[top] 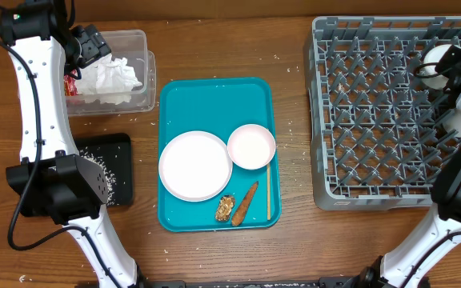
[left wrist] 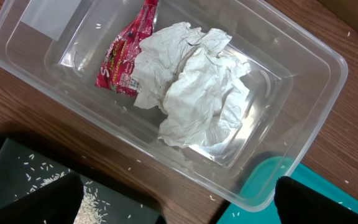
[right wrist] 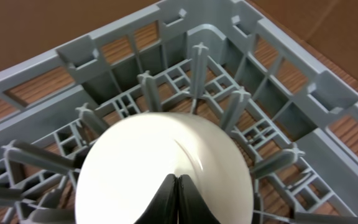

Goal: Sort waste into correct bins and load items into the dishwasher

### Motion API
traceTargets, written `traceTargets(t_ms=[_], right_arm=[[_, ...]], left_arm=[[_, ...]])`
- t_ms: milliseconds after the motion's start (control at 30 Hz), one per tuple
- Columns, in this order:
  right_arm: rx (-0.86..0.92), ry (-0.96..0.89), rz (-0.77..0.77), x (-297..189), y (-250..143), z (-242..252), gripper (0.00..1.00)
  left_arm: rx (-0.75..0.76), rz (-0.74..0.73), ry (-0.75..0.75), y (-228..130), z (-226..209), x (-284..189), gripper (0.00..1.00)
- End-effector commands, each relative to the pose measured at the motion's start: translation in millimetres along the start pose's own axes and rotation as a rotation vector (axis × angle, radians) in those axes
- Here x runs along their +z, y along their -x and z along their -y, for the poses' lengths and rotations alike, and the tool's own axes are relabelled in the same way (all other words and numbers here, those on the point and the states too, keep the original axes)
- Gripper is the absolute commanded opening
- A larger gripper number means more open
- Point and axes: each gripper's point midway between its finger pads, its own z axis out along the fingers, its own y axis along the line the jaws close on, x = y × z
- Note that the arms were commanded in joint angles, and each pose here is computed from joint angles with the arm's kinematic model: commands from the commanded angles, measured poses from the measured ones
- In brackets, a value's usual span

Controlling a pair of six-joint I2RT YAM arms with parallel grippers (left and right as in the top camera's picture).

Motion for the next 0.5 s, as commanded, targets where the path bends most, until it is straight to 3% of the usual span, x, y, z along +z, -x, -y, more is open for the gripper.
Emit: traceTargets(t_ms=[0,467], right_arm=[[0.014,-0.035,0.019,-1.3,8.6,16.8,0.04],[0.033,-0.091,0.047,-15.5,22.6,33.3,0.04]], left_arm=[[-0.011,0.021,-0.017,1.2,2.6,-12.7,1.0],[-0.011,0.021,-0.017,1.2,2.6,-12.7,1.0]])
